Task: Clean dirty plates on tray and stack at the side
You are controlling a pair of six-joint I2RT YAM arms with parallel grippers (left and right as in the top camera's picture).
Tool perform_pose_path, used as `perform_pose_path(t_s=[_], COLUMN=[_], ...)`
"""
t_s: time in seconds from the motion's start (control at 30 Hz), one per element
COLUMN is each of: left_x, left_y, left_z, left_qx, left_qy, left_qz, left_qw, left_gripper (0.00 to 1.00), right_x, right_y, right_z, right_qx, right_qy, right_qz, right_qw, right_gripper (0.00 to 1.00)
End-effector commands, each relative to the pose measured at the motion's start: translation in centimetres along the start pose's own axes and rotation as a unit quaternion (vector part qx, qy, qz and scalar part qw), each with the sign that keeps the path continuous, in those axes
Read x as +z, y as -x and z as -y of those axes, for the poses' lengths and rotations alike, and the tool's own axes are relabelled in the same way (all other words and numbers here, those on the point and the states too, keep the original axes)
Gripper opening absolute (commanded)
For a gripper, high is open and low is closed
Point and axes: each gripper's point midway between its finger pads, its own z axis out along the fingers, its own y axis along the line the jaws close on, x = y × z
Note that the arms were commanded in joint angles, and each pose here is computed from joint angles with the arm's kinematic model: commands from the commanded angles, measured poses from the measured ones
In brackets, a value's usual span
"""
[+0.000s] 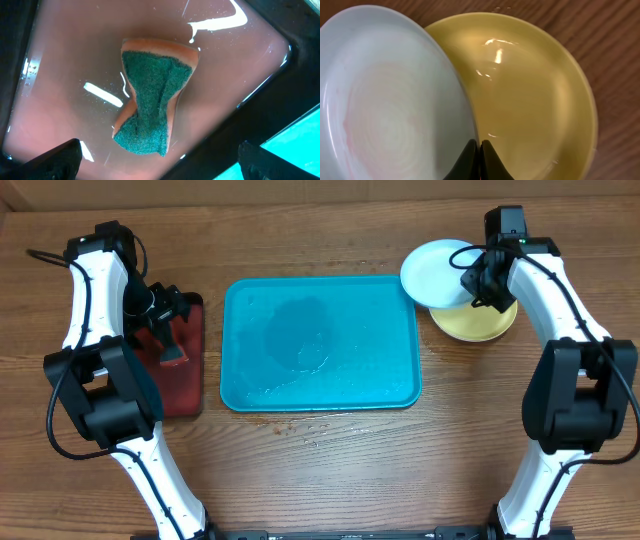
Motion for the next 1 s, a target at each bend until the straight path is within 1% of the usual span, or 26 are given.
perform_pose_path(t_s=[0.0, 0.13, 0.43, 0.53, 0.63, 0.7, 0.73, 0.8, 0.87, 0.9, 0.97], left_x=[-0.8, -0.8, -0.8, -0.8, -0.8, -0.8, -0.8, -0.8, -0.8, -0.8, -0.8], left_y=[0.4, 0.4, 0.4, 0.4, 0.4, 0.4, 0.4, 0.4, 0.4, 0.4, 0.4], left_z=[0.3, 0.4, 0.4, 0.4, 0.4, 0.4, 0.4, 0.4, 0.4, 0.4, 0.3], left_qx=[0.000, 0.000, 0.000, 0.000, 0.000, 0.000, 0.000, 0.000, 0.000, 0.000, 0.000], left_qy=[-0.008, -0.008, -0.008, -0.008, -0.008, -0.008, -0.008, -0.008, -0.008, -0.008, -0.008], left_qz=[0.010, 0.011, 0.011, 0.011, 0.011, 0.011, 0.011, 0.011, 0.011, 0.011, 0.010], left_qw=[1.000, 1.000, 1.000, 1.000, 1.000, 1.000, 1.000, 1.000, 1.000, 1.000, 1.000], left_gripper=[1.00, 1.00, 1.00, 1.00, 1.00, 1.00, 0.99, 1.00, 1.00, 1.00, 1.00], right_x=[-2.2, -2.1, -0.5, 0.4, 0.8, 0.9, 0.9, 0.9, 0.8, 0.8, 0.8], right_y=[1.5, 1.5, 2.8, 2.3, 1.4, 1.1, 0.9, 0.8, 0.6, 0.4, 0.1], right_z=[1.9, 4.0, 7.0, 6.9, 6.1, 5.7, 5.5, 5.3, 5.2, 5.0, 5.0], right_qx=[-0.017, -0.048, -0.024, -0.022, -0.053, -0.059, -0.059, -0.059, -0.063, -0.069, -0.071], right_qy=[-0.031, -0.062, -0.088, -0.075, -0.051, -0.041, -0.036, -0.033, -0.027, -0.021, -0.020], right_qz=[0.033, 0.019, 0.009, -0.012, -0.037, -0.045, -0.047, -0.050, -0.056, -0.062, -0.068], right_qw=[0.999, 0.997, 0.996, 0.997, 0.997, 0.996, 0.996, 0.996, 0.996, 0.995, 0.995], right_gripper=[0.04, 0.04, 0.04, 0.04, 0.04, 0.04, 0.05, 0.12, 0.13, 0.15, 0.23])
